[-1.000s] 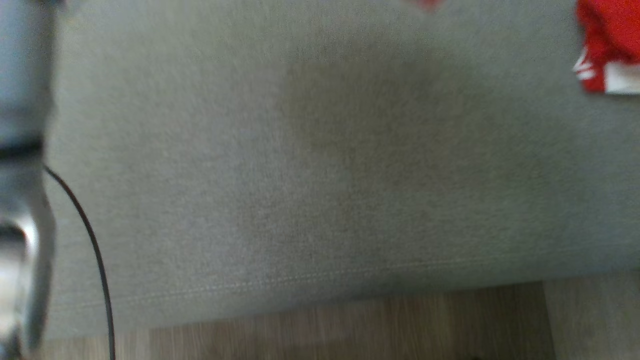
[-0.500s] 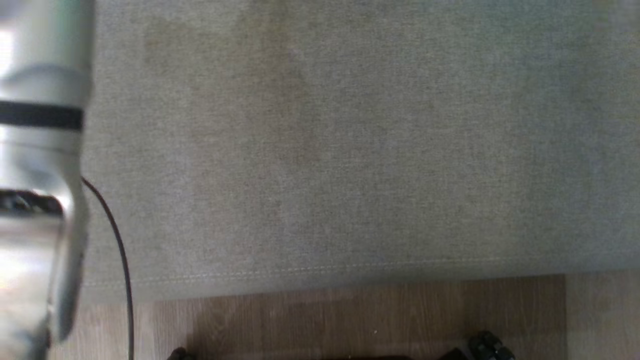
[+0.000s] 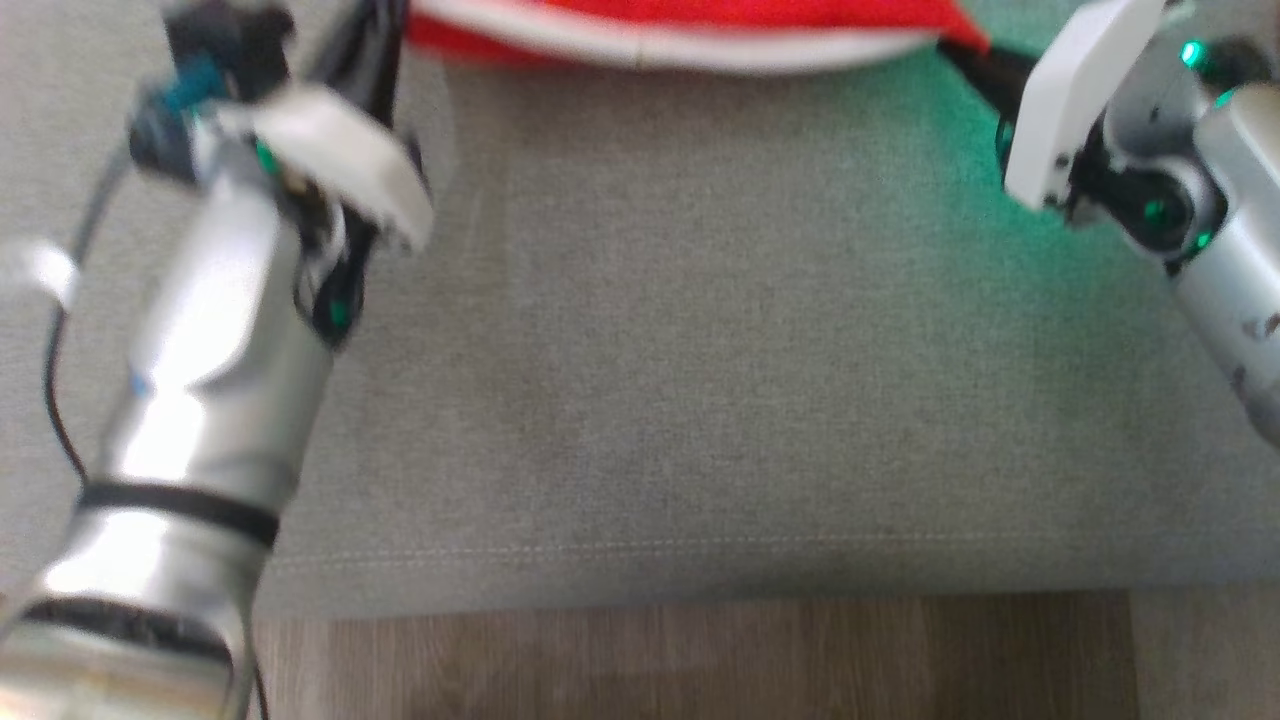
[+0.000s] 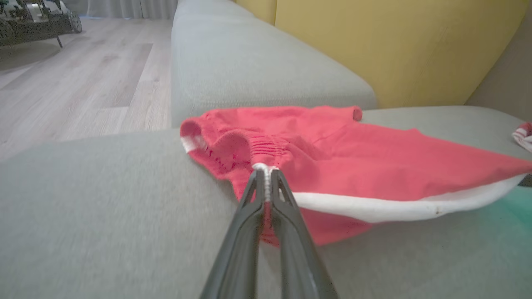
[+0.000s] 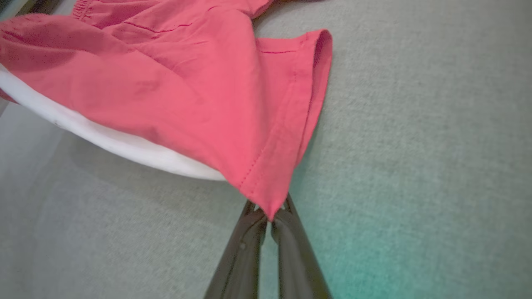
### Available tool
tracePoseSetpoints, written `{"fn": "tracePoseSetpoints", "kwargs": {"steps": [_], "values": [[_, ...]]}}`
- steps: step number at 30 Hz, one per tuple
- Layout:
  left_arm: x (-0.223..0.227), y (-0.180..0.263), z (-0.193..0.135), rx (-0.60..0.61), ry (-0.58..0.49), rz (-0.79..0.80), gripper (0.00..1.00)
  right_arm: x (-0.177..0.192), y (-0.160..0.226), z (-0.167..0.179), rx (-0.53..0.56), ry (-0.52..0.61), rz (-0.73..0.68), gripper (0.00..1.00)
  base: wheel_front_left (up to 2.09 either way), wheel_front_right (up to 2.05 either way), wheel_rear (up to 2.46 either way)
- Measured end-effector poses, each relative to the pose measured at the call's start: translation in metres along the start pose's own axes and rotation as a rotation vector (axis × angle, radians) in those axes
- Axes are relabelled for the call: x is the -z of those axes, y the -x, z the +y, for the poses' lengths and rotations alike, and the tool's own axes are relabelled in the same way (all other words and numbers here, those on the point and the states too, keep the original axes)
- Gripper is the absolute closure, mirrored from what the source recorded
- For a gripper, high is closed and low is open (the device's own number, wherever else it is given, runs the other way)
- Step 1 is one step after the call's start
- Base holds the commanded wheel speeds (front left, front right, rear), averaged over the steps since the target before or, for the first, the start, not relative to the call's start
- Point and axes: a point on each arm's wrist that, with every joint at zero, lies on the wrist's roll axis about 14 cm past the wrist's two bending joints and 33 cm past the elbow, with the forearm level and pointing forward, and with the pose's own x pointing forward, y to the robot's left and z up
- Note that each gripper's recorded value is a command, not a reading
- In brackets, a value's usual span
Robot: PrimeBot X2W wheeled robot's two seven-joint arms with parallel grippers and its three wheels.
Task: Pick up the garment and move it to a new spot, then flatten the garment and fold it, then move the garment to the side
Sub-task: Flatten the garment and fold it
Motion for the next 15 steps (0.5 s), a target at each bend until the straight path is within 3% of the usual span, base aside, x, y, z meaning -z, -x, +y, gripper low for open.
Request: {"fn": "tracePoseSetpoints", "kwargs": {"steps": [6, 15], "values": [[0.031, 0.046, -0.007, 0.000, -0.016, 0.094, 1.00, 0.016, 0.024, 0.017, -0.039, -0.003, 0.083, 1.00, 0.00, 0.00, 0.00], [0.040, 0.084, -0.030, 0.080, -0.113, 0.122, 1.00, 0.036, 0.051, 0.012, -0.007, 0.096, 0.223, 1.00, 0.00, 0.00, 0.00]]}}
